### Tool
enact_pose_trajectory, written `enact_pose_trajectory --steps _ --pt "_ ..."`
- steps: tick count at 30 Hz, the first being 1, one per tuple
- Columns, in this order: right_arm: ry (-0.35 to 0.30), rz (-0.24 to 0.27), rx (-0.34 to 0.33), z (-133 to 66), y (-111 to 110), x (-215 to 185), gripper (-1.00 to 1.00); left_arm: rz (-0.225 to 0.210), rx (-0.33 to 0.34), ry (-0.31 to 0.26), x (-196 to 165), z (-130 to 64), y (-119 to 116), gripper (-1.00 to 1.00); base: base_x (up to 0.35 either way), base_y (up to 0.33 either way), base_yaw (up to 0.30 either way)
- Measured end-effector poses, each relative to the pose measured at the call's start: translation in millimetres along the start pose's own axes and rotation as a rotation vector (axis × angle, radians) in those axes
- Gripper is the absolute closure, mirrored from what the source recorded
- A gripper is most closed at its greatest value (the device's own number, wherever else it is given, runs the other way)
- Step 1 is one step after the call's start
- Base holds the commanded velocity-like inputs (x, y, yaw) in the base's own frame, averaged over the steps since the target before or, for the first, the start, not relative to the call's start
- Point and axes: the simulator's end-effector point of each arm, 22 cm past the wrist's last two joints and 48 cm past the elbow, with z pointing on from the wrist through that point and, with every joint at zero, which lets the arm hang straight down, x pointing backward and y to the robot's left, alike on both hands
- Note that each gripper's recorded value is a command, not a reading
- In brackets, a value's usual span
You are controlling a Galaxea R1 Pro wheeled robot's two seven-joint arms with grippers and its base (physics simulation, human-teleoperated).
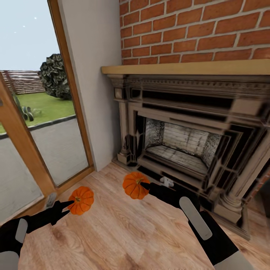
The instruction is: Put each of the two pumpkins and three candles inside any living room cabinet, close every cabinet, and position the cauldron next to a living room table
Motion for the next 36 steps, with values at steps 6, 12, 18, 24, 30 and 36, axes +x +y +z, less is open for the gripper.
enact_pose_trajectory --steps 6,12,18,24,30,36 --pt "-0.005 -0.003 -0.002 -1.7 2 -2 1.0 0.004 0.004 -0.003 -1 -1.4 -3 1.0 -0.098 0.0 -0.243" --pt "-0.01 -0.007 -0.004 -3.5 5 -4 1.0 0.007 0.009 -0.006 -2 -2.7 -6 1.0 -0.135 0.0 -0.243" --pt "-0.014 -0.01 -0.007 -5.3 7 -6 1.0 0.01 0.013 -0.009 -3 -4.0 -9 1.0 -0.225 -0.024 -0.243" --pt "-0.018 -0.014 -0.008 -7.0 9 -8 1.0 0.013 0.018 -0.012 -4 -5.4 -11 1.0 -0.188 -0.106 -0.243" --pt "-0.023 -0.017 -0.011 -8.7 11 -10 1.0 0.016 0.023 -0.015 -5 -6.8 -15 1.0 -0.026 -0.022 -0.243" --pt "-0.027 -0.021 -0.013 -10.6 14 -12 1.0 0.02 0.027 -0.018 -6 -8.3 -17 1.0 -0.002 -0.001 -0.243"
